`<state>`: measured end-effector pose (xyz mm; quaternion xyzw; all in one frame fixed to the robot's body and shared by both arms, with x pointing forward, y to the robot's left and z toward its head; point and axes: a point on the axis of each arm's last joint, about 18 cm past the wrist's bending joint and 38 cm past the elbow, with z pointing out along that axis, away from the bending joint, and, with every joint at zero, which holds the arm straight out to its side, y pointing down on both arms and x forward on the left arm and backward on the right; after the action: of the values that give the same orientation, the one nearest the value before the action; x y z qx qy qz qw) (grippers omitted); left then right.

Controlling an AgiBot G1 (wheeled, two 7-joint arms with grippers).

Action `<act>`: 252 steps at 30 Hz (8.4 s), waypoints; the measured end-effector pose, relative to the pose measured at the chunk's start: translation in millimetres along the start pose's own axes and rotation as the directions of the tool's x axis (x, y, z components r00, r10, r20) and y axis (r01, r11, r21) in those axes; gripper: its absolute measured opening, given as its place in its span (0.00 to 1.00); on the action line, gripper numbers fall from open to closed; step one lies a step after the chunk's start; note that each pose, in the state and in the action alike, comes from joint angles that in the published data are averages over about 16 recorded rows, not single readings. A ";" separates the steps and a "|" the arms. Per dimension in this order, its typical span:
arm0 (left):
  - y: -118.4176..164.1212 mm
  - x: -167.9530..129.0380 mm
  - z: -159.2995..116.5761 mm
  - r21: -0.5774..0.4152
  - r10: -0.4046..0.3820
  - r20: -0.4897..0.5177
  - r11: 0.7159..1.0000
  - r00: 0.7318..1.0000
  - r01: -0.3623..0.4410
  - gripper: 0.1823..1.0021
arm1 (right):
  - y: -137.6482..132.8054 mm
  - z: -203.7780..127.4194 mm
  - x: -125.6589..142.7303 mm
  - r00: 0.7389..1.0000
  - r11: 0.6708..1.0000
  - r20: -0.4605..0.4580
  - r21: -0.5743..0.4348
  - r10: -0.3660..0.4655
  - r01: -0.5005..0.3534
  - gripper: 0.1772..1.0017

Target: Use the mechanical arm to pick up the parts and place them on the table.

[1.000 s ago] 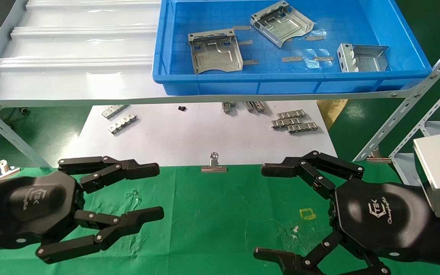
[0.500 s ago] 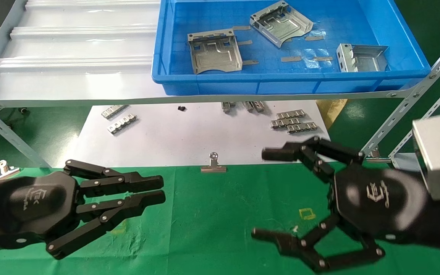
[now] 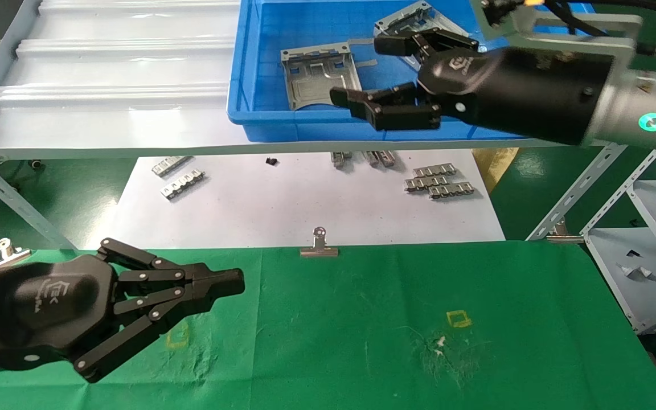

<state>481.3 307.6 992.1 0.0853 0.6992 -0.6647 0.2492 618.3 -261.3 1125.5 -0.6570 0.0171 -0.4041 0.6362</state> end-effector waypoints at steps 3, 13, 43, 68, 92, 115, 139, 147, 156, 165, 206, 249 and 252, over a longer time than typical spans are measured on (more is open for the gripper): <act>0.0 0.0 0.0 0.000 0.000 0.000 1.000 1.000 0.000 0.02 | -2.0 22.9 23.9 0.997 1.000 -0.079 -0.025 0.008 -0.010 1.00; 0.0 0.0 0.0 0.000 0.000 0.000 1.000 1.000 0.000 0.01 | 8.6 65.1 75.7 0.959 0.989 -0.284 -0.144 -0.015 -0.027 1.00; 0.0 0.0 0.0 0.000 0.000 0.000 1.000 1.000 0.000 0.01 | 30.3 90.8 100.7 0.876 0.969 -0.475 -0.241 -0.078 -0.044 0.60; 0.0 0.0 0.0 0.000 0.000 0.000 1.000 1.000 0.000 0.02 | 12.3 90.0 91.4 0.918 0.979 -0.391 -0.201 -0.061 -0.021 0.06; 0.0 0.0 0.0 0.000 0.000 0.000 1.000 1.000 0.000 0.36 | -44.1 -31.1 33.7 0.948 0.948 0.161 -0.123 -0.274 0.295 0.02; 0.0 0.0 0.0 0.000 0.000 0.000 1.000 1.000 0.000 0.92 | 43.6 -119.5 -31.3 0.891 0.865 0.405 -0.350 -0.206 0.359 0.02; 0.0 0.0 0.0 0.000 0.000 0.000 1.000 1.000 0.000 1.00 | 169.8 -90.1 -25.3 0.814 0.627 0.577 -0.610 -0.069 0.485 0.02; 0.0 0.0 0.0 0.000 0.000 0.000 1.000 1.000 0.000 1.00 | 183.2 -91.0 -22.5 0.813 0.603 0.578 -0.626 -0.068 0.495 0.02; 0.0 0.0 0.0 0.000 0.000 0.000 1.000 1.000 0.000 1.00 | 192.6 -91.5 -21.2 0.811 0.581 0.582 -0.639 -0.065 0.505 0.02; 0.0 0.0 0.0 0.000 0.000 0.000 1.000 1.000 0.000 1.00 | 193.8 -92.1 -20.4 0.803 0.566 0.593 -0.641 -0.064 0.519 0.05; 0.0 -0.1 -0.1 0.000 0.000 0.001 1.000 1.000 0.000 1.00 | 150.6 -64.1 -26.6 0.874 0.801 0.476 -0.481 -0.102 0.356 0.92; 0.0 -0.1 -0.1 0.000 0.000 0.001 1.000 1.000 0.000 1.00 | 82.6 -104.5 -115.5 0.928 0.999 0.372 -0.016 0.038 -0.035 1.00; 0.0 -0.1 -0.1 0.000 0.000 0.001 1.000 1.000 0.000 1.00 | 76.5 -109.7 -120.3 0.926 0.999 0.374 -0.002 0.042 -0.044 1.00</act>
<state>481.3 307.7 992.1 0.0850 0.6991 -0.6648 0.2493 514.3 -301.4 984.2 -0.7193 -0.0915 -0.2575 0.6387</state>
